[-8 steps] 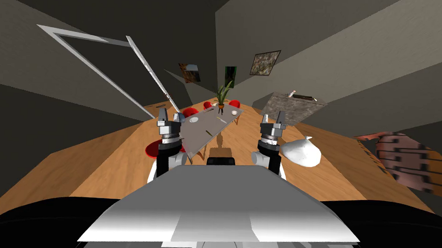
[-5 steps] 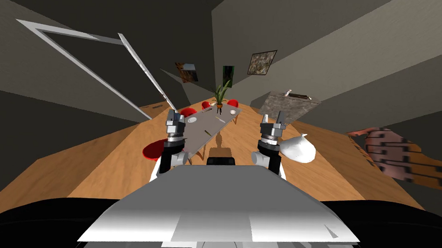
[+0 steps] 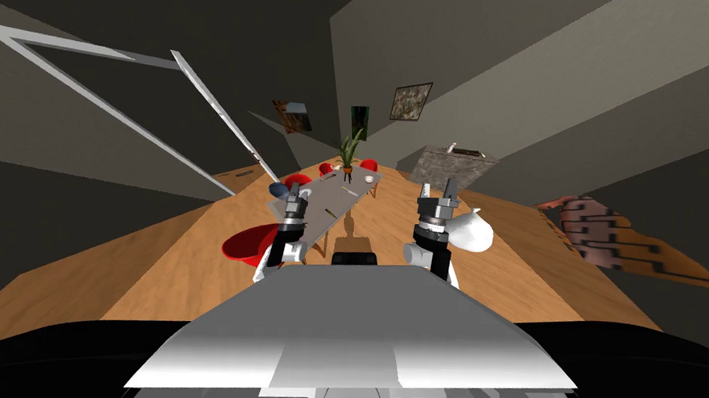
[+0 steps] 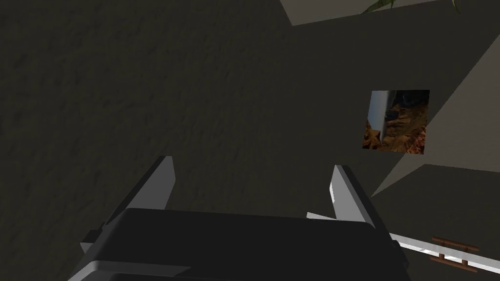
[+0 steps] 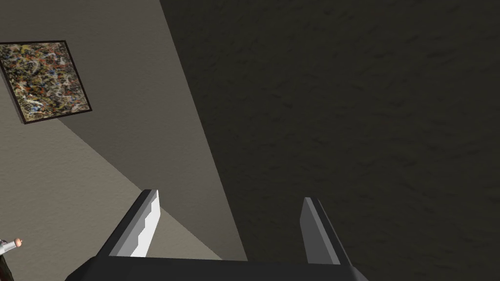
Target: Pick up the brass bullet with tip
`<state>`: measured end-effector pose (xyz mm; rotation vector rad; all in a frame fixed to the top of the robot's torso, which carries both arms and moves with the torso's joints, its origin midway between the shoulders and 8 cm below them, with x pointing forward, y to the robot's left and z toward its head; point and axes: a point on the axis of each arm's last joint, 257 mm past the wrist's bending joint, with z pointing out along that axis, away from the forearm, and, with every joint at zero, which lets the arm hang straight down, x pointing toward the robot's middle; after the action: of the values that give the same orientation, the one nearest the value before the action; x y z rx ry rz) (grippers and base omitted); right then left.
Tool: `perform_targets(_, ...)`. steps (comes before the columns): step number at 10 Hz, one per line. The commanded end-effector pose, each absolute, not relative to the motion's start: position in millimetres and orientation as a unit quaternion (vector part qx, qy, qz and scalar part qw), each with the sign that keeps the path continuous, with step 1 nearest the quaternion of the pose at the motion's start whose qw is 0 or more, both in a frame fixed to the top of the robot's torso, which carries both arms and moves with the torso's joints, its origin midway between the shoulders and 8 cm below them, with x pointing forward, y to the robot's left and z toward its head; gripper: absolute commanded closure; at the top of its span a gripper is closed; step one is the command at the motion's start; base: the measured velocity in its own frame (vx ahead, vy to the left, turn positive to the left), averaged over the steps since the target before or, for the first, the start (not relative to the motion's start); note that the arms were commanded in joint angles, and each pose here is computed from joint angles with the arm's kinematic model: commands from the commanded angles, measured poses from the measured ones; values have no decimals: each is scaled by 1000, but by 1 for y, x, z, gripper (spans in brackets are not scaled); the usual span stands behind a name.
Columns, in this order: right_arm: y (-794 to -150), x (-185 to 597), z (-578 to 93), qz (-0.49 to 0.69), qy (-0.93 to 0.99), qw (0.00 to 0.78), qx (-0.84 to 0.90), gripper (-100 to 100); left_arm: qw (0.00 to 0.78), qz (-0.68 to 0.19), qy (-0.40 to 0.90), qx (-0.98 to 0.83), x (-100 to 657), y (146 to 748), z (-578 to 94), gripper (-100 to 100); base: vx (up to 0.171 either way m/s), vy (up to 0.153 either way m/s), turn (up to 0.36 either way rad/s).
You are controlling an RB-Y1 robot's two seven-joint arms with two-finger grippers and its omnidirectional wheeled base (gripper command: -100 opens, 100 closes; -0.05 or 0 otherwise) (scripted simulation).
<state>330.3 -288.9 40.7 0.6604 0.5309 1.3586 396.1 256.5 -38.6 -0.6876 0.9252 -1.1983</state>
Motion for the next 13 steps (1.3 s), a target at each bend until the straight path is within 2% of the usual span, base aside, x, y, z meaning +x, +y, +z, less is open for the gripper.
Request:
perform_targets(1, -289, 330, 41, 609, 238, 696, 296, 0, 659, -520, 440, -319, 410, 252, -65, -100, -28, -13, -140)
perform_targets(13, -289, 330, 41, 609, 238, 696, 296, 0, 556, -436, 600, -375, 469, 232, -232, -100, -10, -10, -95)
